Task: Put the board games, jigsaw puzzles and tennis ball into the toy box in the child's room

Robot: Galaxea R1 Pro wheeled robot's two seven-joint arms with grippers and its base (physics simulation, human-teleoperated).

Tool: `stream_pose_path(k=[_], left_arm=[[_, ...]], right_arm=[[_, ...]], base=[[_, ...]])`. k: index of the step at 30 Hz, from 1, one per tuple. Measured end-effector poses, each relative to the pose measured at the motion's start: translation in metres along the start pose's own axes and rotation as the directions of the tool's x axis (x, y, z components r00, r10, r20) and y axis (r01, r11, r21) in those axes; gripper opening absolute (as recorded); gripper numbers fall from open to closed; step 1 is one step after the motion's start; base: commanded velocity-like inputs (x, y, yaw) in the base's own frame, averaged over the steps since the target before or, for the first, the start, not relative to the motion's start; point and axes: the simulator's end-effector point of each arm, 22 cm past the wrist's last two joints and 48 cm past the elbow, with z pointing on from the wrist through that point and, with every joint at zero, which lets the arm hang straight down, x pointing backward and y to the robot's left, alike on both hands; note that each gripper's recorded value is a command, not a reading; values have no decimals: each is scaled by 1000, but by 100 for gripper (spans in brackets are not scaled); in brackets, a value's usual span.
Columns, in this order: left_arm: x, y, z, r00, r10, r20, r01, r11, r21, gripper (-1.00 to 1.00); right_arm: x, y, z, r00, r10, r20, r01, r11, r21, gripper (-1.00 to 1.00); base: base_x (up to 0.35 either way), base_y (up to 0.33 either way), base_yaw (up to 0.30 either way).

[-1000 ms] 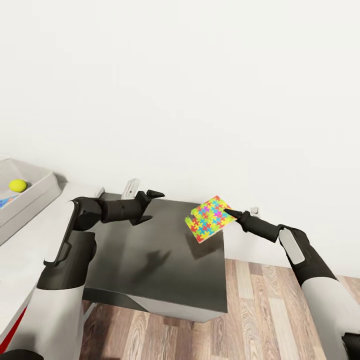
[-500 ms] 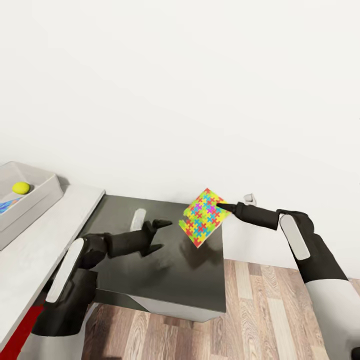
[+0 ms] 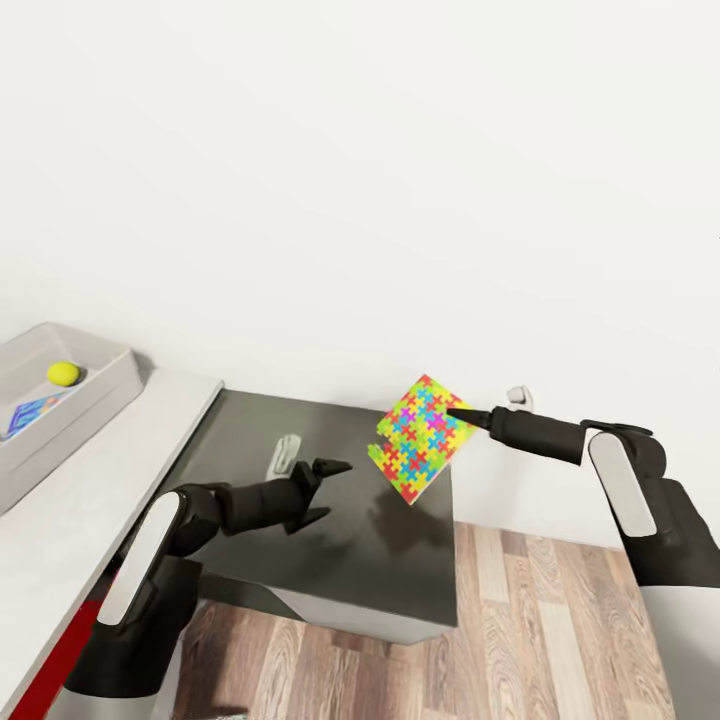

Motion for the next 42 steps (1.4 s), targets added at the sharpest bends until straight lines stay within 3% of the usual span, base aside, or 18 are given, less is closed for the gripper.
stream_pose_path(k=[10,14,20,23,24,36,42], left_arm=[[10,-44,-7,1000,21,-18,-18,989,149,100],[1,-73,-12,999,51,-1,-50,980,195,100],[-9,-137,-22,994,102,27,-105,953,285,100],[-8,-150,-28,994,107,27,-110,945,309,100],[-9,-156,-34,995,94,18,-95,937,335,100],[-13,-159,-55,997,62,42,-73,936,344,100],[5,-119,-55,1000,0,17,-5,953,302,100]], right_arm=[[-10,6,-10,1000,1,17,-1,1000,7,-100],[-30,2,-31,998,0,69,-2,1000,29,-100],[-57,20,-61,990,-96,104,90,994,55,-100],[-65,25,-68,987,-113,115,106,992,61,-100],[-69,28,-71,985,-120,122,113,992,63,-100],[-84,46,-90,978,-139,153,130,989,69,-100],[-92,55,-101,974,-146,176,136,988,70,-100]], base=[[0,0,285],[0,0,291],[0,0,229],[0,0,172],[0,0,160],[0,0,137],[0,0,129]])
